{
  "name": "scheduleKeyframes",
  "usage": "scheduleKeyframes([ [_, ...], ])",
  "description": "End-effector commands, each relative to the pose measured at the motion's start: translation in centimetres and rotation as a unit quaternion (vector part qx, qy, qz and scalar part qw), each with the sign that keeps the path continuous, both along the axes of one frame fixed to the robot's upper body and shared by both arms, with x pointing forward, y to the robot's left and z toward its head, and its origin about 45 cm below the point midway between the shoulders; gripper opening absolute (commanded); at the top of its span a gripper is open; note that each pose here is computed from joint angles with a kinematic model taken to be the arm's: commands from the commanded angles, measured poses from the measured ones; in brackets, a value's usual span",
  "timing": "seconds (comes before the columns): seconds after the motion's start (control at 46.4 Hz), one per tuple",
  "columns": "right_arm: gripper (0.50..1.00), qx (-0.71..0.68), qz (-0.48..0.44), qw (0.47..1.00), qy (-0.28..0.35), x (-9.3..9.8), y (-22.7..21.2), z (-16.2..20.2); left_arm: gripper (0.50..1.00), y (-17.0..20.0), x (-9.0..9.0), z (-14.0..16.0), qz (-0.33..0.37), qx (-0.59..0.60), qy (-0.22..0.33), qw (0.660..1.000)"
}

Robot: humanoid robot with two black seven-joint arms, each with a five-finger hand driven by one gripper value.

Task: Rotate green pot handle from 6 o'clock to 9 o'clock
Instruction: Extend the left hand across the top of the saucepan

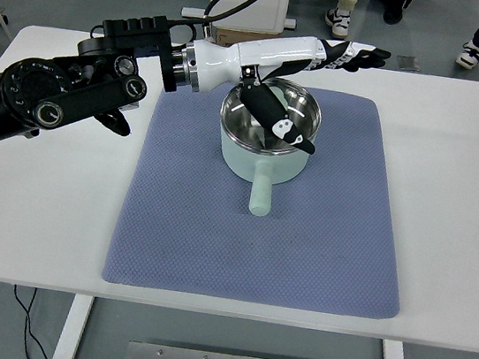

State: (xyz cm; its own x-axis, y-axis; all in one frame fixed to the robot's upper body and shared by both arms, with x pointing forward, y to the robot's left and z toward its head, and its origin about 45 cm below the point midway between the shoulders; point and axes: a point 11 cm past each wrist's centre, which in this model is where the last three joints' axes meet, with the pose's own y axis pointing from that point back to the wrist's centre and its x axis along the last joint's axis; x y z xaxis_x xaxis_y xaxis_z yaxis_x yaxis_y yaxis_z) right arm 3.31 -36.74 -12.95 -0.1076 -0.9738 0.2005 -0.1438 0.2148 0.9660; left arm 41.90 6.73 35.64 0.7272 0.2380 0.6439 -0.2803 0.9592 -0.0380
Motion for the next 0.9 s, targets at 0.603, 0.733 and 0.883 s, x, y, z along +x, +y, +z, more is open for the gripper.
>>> scheduleKeyframes([
  [0.603, 1.000, 0.000, 0.000, 1.000, 0.000, 0.0, 0.0, 0.0, 1.000, -1.7, -1.1, -1.0, -0.049, 0.085, -0.044, 0.994],
  [0.733, 1.000, 0.000, 0.000, 1.000, 0.000, 0.0, 0.0, 0.0, 1.000, -1.9, -1.4, -1.5, -0.057, 0.101, -0.051, 0.992],
  [0.883, 1.000, 0.000, 0.000, 1.000, 0.000, 0.0, 0.0, 0.0, 1.000, -2.4, -2.0, -2.0, -0.072, 0.119, -0.058, 0.989],
])
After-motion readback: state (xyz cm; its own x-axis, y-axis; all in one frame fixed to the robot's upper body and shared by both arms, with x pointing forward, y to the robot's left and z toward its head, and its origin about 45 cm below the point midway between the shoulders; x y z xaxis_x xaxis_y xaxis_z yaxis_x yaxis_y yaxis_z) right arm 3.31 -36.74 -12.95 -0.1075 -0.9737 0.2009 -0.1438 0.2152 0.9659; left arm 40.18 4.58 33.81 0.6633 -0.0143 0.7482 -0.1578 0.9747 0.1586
